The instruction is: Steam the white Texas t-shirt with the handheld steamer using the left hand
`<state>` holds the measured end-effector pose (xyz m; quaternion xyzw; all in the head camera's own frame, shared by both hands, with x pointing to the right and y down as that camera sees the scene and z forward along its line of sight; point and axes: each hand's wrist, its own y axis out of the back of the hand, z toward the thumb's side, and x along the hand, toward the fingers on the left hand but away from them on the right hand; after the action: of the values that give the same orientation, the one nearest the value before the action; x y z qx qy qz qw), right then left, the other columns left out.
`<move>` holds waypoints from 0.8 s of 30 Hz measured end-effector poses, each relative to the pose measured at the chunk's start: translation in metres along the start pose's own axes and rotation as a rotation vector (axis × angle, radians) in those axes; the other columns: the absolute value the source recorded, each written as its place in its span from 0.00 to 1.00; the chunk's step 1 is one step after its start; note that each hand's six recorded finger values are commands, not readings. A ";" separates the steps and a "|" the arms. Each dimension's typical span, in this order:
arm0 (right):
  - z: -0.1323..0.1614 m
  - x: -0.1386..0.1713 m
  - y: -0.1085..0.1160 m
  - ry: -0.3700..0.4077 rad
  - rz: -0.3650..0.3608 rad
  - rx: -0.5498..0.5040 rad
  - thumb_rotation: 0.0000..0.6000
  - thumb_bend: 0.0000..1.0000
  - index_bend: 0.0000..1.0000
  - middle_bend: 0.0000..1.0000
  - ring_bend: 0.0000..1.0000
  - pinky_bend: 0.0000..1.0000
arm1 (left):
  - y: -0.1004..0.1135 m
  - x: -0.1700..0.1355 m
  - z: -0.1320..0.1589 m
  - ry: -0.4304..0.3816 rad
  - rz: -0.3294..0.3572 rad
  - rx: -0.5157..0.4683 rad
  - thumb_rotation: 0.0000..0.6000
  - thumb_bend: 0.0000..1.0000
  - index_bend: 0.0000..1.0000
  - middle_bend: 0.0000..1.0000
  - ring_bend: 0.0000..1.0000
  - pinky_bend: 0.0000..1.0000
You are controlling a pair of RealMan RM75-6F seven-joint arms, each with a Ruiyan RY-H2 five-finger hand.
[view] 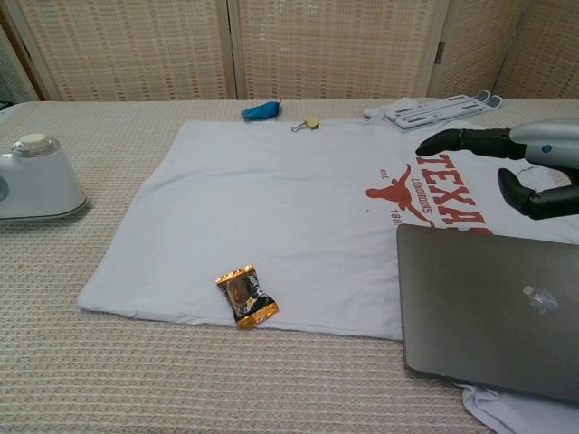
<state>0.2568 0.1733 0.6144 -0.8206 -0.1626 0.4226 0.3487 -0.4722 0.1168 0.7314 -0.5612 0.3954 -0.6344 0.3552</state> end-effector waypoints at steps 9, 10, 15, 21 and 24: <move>-0.012 0.007 0.003 -0.037 -0.010 -0.023 0.33 0.93 0.00 0.00 0.00 0.00 | -0.012 -0.006 -0.001 0.056 -0.095 -0.085 1.00 0.00 0.00 0.00 0.00 0.17; -0.013 0.008 0.003 -0.041 -0.013 -0.025 0.33 0.92 0.00 0.00 0.00 0.00 | -0.010 -0.008 0.000 0.054 -0.103 -0.095 1.00 0.00 0.00 0.00 0.00 0.16; -0.020 0.014 0.008 -0.059 -0.031 -0.029 0.33 0.93 0.00 0.00 0.00 0.00 | 0.002 -0.020 0.001 0.042 -0.127 -0.113 1.00 0.00 0.00 0.00 0.00 0.13; -0.030 0.023 0.013 -0.091 -0.052 -0.039 0.34 0.92 0.00 0.00 0.00 0.00 | 0.021 -0.041 -0.013 0.066 -0.141 -0.111 1.00 0.00 0.00 0.01 0.00 0.14; -0.036 0.030 0.015 -0.110 -0.065 -0.038 0.33 0.79 0.00 0.00 0.00 0.00 | 0.031 -0.051 -0.024 0.091 -0.114 -0.126 1.00 0.01 0.05 0.11 0.05 0.17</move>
<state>0.3030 0.1644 0.6004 -0.7969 -0.2160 0.4525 0.3370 -0.4901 0.1511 0.6798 -0.5747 0.4178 -0.6521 0.2643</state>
